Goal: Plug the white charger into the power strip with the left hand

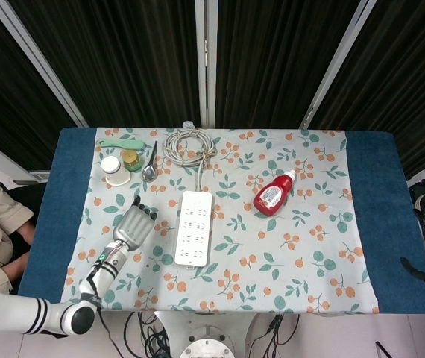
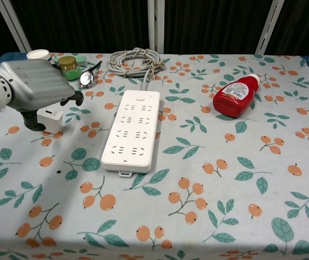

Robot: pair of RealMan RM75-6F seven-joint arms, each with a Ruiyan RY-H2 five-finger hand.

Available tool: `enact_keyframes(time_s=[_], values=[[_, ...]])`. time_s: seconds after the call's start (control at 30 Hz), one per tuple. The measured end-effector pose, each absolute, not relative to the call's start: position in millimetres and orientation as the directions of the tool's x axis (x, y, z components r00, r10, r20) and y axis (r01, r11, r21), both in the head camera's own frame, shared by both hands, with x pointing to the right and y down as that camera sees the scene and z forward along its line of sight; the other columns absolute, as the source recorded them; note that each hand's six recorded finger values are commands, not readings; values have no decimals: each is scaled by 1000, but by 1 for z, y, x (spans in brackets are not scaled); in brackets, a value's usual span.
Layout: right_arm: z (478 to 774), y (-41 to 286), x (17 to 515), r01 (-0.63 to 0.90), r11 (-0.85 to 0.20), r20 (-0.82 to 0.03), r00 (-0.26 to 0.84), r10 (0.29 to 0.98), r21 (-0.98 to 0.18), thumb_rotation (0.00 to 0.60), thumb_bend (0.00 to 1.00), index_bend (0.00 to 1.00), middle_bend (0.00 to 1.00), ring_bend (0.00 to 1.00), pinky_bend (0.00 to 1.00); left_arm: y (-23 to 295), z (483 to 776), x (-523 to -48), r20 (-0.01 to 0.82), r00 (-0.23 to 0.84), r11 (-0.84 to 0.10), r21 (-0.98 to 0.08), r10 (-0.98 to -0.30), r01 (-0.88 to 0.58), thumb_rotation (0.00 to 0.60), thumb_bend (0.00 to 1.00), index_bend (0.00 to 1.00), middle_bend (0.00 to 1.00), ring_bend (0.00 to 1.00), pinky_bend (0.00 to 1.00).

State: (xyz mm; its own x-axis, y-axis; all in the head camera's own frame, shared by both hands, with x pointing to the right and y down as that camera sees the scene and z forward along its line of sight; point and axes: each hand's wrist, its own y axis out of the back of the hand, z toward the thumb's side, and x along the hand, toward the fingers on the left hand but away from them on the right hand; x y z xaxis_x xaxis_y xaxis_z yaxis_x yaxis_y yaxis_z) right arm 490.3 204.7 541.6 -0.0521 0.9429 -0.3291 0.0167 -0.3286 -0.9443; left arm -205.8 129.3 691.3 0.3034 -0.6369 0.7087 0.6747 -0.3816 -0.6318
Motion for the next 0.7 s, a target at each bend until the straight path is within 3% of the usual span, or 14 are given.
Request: enact_keyframes(time_s=[0.2, 0.4, 0.7], values=[[540, 204, 491, 15, -324, -324, -47, 945, -946, 600, 94, 0, 40, 0, 0, 128, 684, -213, 661, 334, -485, -734, -672, 476, 600, 92, 234, 242, 158, 154], [539, 203, 487, 13, -322, -323, -33, 946, -947, 600, 94, 0, 40, 0, 0, 126, 689, -236, 593, 352, -546, -805, -724, 234, 600, 152, 308, 308, 158, 173], [536, 202, 483, 6, -316, -316, -25, 948, -949, 600, 94, 0, 40, 0, 0, 132, 706, -256, 562, 347, -538, -825, -751, 171, 600, 212, 336, 372, 202, 184]])
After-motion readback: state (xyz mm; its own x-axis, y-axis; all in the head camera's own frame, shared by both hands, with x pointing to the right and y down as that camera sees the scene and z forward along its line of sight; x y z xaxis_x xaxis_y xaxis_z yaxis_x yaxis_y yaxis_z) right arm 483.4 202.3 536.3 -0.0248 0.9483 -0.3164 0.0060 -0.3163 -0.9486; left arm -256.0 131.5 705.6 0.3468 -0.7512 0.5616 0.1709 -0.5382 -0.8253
